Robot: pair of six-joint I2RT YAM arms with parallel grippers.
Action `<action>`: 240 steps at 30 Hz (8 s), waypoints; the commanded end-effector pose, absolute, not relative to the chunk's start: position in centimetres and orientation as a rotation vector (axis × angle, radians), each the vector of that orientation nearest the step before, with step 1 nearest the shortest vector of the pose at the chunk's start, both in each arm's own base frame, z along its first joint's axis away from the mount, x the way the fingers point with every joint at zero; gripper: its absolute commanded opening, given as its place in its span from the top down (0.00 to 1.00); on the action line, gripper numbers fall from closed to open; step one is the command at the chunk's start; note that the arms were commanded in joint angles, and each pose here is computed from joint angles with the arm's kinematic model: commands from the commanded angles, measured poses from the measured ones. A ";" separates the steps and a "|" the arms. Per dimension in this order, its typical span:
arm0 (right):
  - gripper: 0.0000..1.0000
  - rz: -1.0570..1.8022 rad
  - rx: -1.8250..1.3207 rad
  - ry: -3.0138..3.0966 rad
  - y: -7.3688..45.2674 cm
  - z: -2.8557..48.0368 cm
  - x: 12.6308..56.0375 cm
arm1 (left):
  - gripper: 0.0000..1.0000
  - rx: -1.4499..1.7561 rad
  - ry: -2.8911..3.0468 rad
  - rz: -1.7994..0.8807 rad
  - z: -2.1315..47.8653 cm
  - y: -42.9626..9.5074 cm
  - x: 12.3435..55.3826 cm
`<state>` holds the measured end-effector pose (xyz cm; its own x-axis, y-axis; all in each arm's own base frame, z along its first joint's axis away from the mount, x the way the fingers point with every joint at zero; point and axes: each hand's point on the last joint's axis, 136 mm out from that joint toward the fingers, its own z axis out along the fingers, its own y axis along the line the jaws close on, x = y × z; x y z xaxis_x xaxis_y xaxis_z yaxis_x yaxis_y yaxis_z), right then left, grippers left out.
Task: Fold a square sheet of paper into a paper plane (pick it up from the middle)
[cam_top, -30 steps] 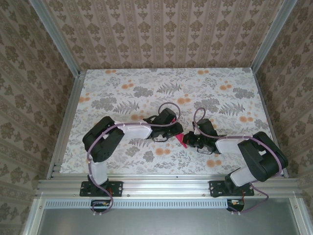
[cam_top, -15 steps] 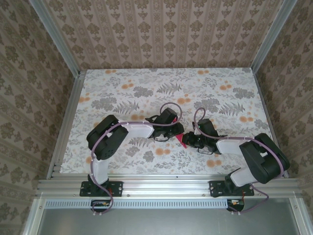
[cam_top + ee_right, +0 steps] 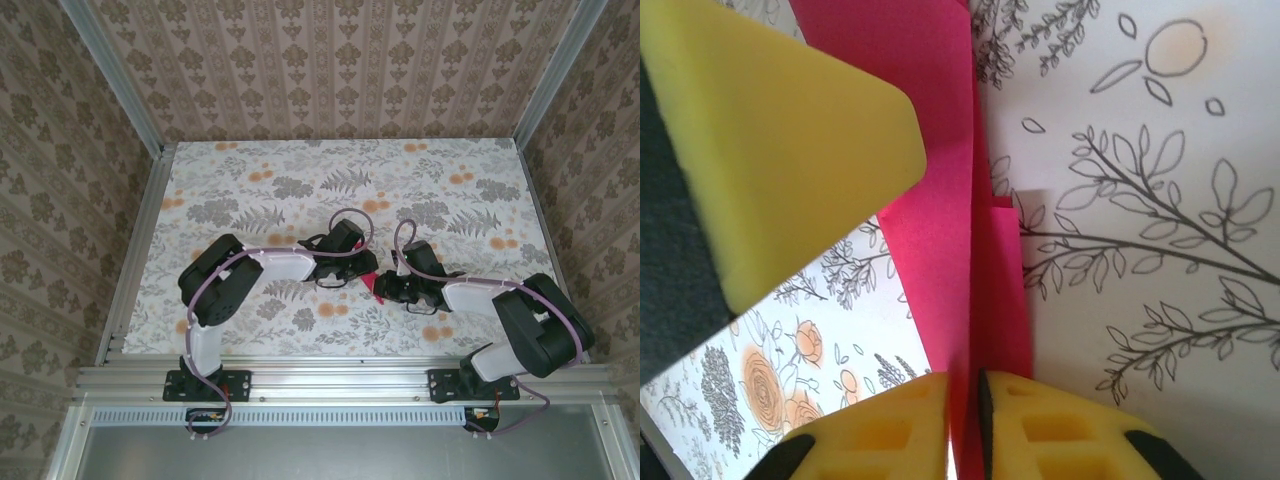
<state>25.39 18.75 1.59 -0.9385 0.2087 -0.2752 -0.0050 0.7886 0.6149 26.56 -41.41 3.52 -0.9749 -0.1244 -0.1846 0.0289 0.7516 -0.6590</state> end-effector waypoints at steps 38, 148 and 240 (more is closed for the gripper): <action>0.86 0.866 0.215 2.648 17.0 2.5 24.3 | 0.69 -0.076 2.807 -1.008 0.9 -41.7 26.5; 0.94 1.023 0.347 2.859 16.6 1.3 24.4 | 0.71 -0.058 2.868 -0.953 -0.5 -41.1 26.0; 1.00 0.882 0.442 2.995 15.4 -2.8 22.7 | 0.62 0.238 2.462 -1.272 7.5 -43.7 26.3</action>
<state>25.37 17.89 0.95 -0.9725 0.2328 0.0063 0.1748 0.7119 0.6802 25.16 -42.64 6.94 -0.9331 0.0134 -0.3594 0.2944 0.6024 -0.7419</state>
